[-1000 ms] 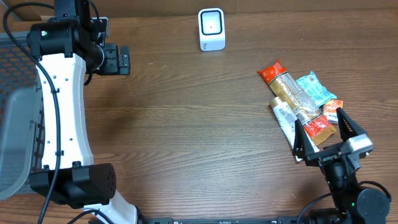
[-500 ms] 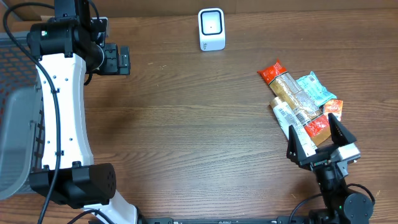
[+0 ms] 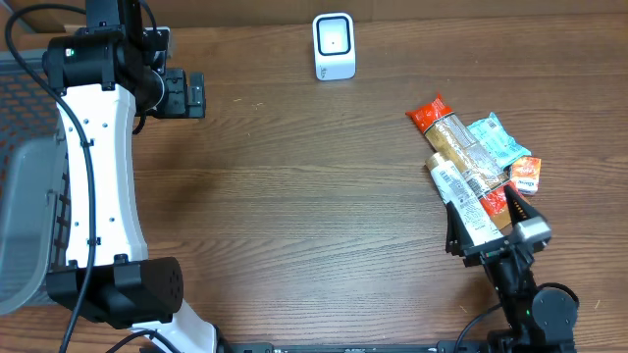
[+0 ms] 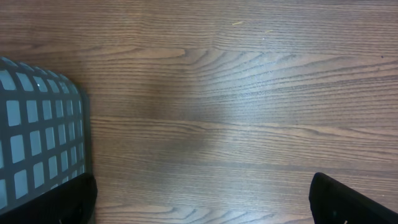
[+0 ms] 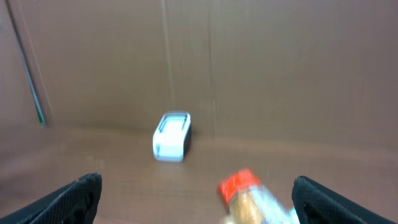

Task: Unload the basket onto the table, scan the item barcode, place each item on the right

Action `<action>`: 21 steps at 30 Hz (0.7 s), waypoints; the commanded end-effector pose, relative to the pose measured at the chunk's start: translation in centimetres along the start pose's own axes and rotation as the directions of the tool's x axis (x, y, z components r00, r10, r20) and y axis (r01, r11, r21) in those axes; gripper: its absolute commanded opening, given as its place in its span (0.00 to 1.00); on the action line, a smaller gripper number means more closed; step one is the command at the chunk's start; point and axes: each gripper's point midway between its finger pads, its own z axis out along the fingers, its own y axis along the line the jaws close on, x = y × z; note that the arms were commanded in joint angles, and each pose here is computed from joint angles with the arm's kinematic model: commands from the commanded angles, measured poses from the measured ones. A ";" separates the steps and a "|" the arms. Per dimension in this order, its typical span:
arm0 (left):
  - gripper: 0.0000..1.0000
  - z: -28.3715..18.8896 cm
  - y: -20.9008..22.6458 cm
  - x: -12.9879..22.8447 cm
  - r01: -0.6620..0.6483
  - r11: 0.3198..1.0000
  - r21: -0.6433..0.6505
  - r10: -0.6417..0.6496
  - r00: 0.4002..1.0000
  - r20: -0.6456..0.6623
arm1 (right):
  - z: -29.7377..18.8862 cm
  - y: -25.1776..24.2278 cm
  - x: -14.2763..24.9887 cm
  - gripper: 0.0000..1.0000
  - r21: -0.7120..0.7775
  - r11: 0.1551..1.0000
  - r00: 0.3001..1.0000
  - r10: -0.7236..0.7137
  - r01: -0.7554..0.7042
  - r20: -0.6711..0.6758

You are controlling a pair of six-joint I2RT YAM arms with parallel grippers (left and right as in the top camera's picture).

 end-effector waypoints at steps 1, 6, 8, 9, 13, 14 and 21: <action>1.00 0.4 -0.2 -0.1 -0.024 1.000 -0.003 0.024 1.000 -0.008 | -0.1 0.0 2.2 1.00 0.003 1.000 0.997 0.020 -0.020 -0.077; 1.00 0.4 -0.2 -0.1 -0.024 1.000 -0.003 0.024 1.000 -0.008 | -0.1 -0.1 2.6 1.00 0.008 1.000 0.995 0.023 -0.023 -0.094; 1.00 0.4 -0.2 -0.1 -0.024 1.000 -0.003 0.024 1.000 -0.008 | -0.1 -0.1 2.6 1.00 0.008 1.000 0.995 0.023 -0.023 -0.094; 1.00 0.4 -0.2 -0.1 -0.024 1.000 -0.003 0.024 1.000 -0.008 | -0.1 -0.1 2.6 1.00 0.008 1.000 0.995 0.023 -0.023 -0.094; 1.00 0.4 -0.2 -0.1 -0.024 1.000 -0.003 0.024 1.000 -0.008 | -0.1 -0.1 2.6 1.00 0.008 1.000 0.995 0.023 -0.023 -0.094; 1.00 0.4 -0.2 -0.1 -0.024 1.000 -0.003 0.024 1.000 -0.008 | -0.1 -0.1 2.6 1.00 0.008 1.000 0.995 0.023 -0.023 -0.094; 1.00 0.4 -0.2 -0.1 -0.024 1.000 -0.003 0.024 1.000 -0.008 | -0.1 -0.1 2.6 1.00 0.008 1.000 0.995 0.023 -0.023 -0.094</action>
